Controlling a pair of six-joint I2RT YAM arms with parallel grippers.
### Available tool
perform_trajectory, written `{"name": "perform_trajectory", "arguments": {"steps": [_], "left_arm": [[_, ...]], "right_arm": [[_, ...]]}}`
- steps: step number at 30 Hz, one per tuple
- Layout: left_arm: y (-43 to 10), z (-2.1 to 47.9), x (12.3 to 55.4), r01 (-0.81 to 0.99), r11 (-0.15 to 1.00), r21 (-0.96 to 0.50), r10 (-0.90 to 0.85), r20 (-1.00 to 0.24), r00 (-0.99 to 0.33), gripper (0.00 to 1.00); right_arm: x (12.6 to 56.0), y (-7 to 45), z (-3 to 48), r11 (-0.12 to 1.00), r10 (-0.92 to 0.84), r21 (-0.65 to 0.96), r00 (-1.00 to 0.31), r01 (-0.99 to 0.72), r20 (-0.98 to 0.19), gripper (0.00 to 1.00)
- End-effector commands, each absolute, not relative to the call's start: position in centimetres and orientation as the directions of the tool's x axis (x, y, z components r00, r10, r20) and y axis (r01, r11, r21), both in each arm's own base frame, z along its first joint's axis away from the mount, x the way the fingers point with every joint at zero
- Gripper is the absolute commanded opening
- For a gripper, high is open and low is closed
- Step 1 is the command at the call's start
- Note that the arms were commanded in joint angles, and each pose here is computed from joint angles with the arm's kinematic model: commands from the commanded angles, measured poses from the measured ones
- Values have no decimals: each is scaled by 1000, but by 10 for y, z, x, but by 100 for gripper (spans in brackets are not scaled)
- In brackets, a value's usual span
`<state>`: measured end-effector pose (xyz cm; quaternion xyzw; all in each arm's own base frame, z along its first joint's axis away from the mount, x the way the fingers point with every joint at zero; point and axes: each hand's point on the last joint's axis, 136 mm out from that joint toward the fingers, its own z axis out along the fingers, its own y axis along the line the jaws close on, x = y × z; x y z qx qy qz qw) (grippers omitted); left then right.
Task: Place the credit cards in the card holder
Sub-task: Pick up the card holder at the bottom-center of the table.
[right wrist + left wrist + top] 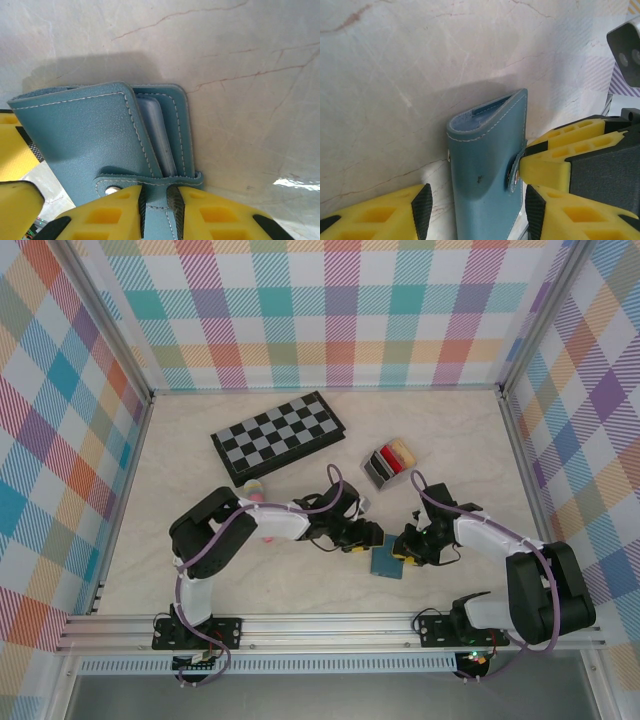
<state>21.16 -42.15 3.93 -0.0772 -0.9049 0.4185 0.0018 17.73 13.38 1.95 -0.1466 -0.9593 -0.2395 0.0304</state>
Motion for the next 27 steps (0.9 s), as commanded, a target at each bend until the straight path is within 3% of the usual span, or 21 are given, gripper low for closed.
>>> {"name": "perform_trajectory", "arguments": {"steps": [1, 12, 27], "left_arm": [[-436, 45, 207, 148, 611, -778, 166, -57, -984, 51], [-443, 56, 204, 163, 576, -801, 179, -72, -981, 32], [-441, 82, 204, 207, 530, -823, 174, -134, -976, 21]], "right_arm": [[173, 123, 3, 867, 294, 384, -948, 317, 120, 25], [174, 122, 3, 867, 301, 380, -947, 322, 115, 24], [181, 121, 8, 869, 311, 377, -946, 322, 92, 26]]}}
